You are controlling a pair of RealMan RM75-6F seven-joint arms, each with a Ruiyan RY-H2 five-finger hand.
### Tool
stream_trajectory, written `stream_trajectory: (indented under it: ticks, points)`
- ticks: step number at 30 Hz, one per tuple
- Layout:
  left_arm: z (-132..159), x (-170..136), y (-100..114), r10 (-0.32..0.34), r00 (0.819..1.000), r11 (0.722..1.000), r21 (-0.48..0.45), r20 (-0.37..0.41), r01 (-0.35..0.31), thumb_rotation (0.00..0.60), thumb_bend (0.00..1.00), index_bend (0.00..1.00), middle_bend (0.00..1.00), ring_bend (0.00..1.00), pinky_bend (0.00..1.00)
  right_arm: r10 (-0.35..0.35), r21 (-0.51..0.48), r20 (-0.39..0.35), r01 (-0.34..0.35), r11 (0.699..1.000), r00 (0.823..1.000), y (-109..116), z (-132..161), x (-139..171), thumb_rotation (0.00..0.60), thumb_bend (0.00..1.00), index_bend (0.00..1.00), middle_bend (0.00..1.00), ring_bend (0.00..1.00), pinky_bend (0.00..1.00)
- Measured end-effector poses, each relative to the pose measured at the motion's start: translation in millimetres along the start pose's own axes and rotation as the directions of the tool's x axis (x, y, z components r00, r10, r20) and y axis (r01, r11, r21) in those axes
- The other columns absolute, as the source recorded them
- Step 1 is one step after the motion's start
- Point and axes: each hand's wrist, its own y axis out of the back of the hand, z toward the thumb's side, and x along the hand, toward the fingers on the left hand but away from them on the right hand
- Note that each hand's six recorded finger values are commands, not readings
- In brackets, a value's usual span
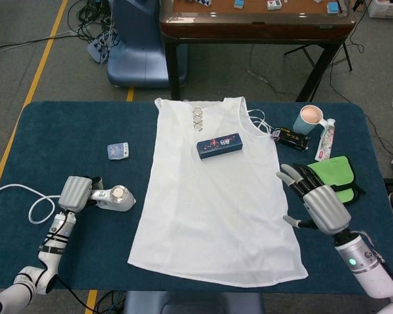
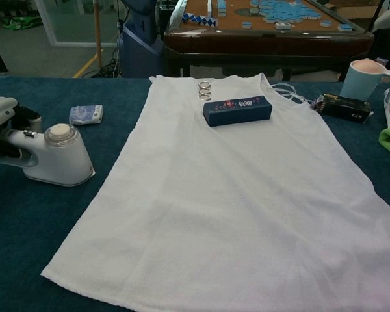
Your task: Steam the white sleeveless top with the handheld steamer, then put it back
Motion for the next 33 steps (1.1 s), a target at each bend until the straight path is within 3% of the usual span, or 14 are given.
stream_trajectory:
  ticks: [4, 9, 12, 17, 19, 22, 24, 26, 33]
  points:
    - [0.7, -2.4, -0.5, -0.012, 1.0, 1.0, 0.01, -0.002, 0.012, 0.6, 0.24, 0.45, 0.52, 0.45, 0.66, -0.004, -0.003, 0.014, 0.004, 1.0, 1.0, 4.5, -3.7, 1.6, 0.6, 0.11, 0.0, 0.07, 0.01, 0.06]
    - [1.0, -5.9, -0.6, -0.051, 0.999, 0.998, 0.021, -0.016, 0.051, 0.6, 0.17, 0.14, 0.26, 0.22, 0.48, -0.007, -0.017, 0.019, 0.008, 1.0, 1.0, 6.5, -6.6, 2.2, 0.6, 0.11, 0.0, 0.07, 0.01, 0.05]
    - [1.9, -8.6, -1.2, -0.087, 0.996, 0.996, 0.023, -0.031, 0.088, 0.574, 0.14, 0.02, 0.14, 0.14, 0.38, -0.013, -0.025, 0.021, 0.014, 1.0, 1.0, 8.3, -8.5, 2.4, 0.6, 0.11, 0.0, 0.07, 0.01, 0.05]
    - [6.1, -14.2, 1.5, -0.142, 0.989, 0.99, 0.015, -0.052, 0.143, 0.377, 0.1, 0.0, 0.07, 0.08, 0.32, -0.027, -0.031, 0.021, 0.027, 0.999, 0.999, 11.7, -10.9, 2.7, 0.6, 0.11, 0.0, 0.07, 0.01, 0.05]
    - [7.2, -16.7, 5.2, -0.159, 0.985, 0.987, 0.002, -0.061, 0.16, 0.356, 0.1, 0.0, 0.07, 0.08, 0.31, -0.029, -0.032, 0.024, 0.029, 0.999, 0.999, 12.4, -12.0, 3.1, 0.6, 0.11, 0.0, 0.07, 0.01, 0.05]
    - [7.8, -20.2, 12.6, -0.178, 0.981, 0.984, -0.026, -0.074, 0.177, 0.398, 0.1, 0.0, 0.07, 0.08, 0.31, -0.03, -0.032, 0.032, 0.031, 0.999, 0.999, 13.1, -14.8, 3.9, 0.6, 0.11, 0.0, 0.07, 0.01, 0.05]
    - [8.5, -22.7, 19.8, -0.183, 0.98, 0.982, -0.057, -0.082, 0.179, 0.518, 0.1, 0.0, 0.07, 0.08, 0.31, -0.031, -0.032, 0.039, 0.032, 0.999, 0.999, 13.5, -16.8, 4.3, 0.6, 0.11, 0.0, 0.07, 0.01, 0.05]
    - [6.8, -25.0, 27.9, -0.183, 0.979, 0.981, -0.084, -0.092, 0.175, 0.585, 0.1, 0.0, 0.07, 0.08, 0.31, -0.03, -0.033, 0.05, 0.031, 0.999, 0.998, 13.0, -19.7, 4.9, 0.6, 0.11, 0.0, 0.07, 0.01, 0.05]
    - [-11.3, -32.5, 61.5, -0.093, 0.984, 0.99, -0.12, -0.151, 0.075, 0.6, 0.1, 0.04, 0.08, 0.11, 0.31, -0.02, -0.021, 0.105, 0.022, 1.0, 0.994, 9.5, -33.2, 9.5, 0.6, 0.12, 0.0, 0.07, 0.01, 0.05]
